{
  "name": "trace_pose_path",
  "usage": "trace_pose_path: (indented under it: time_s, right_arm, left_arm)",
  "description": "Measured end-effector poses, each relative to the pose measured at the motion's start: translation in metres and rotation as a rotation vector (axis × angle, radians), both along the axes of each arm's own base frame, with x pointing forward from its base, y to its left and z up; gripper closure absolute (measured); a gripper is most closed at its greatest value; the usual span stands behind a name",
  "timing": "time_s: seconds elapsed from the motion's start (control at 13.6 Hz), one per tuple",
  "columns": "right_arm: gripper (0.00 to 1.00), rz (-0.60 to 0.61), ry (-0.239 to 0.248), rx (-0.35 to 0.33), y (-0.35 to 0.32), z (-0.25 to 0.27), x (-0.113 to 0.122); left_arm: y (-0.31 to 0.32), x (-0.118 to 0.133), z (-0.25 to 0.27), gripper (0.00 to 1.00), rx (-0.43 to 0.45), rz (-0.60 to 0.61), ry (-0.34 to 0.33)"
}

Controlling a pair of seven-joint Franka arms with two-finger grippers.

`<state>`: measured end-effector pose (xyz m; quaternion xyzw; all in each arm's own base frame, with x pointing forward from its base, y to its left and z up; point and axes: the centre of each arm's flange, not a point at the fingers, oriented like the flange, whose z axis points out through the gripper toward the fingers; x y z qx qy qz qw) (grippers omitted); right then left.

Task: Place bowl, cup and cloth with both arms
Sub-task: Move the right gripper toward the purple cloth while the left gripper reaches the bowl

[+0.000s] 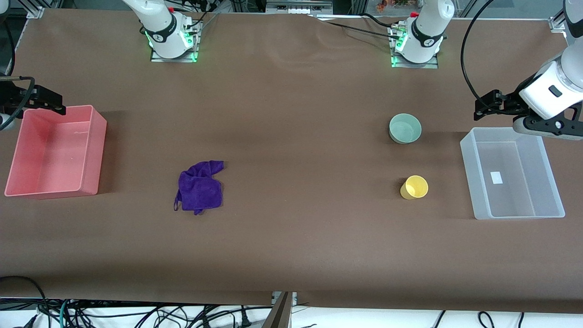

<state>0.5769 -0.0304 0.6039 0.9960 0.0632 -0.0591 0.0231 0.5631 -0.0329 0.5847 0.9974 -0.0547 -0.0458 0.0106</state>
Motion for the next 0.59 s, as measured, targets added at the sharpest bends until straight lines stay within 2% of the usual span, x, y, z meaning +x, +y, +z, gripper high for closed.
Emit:
trace_pose_path:
  time_s: [0.59]
  right_arm:
    - [0.00, -0.001, -0.003, 0.000, -0.0004, 0.0004, 0.0003]
  left_arm:
    - [0.0003, -0.0004, -0.0042, 0.00, 0.000, 0.000, 0.011]
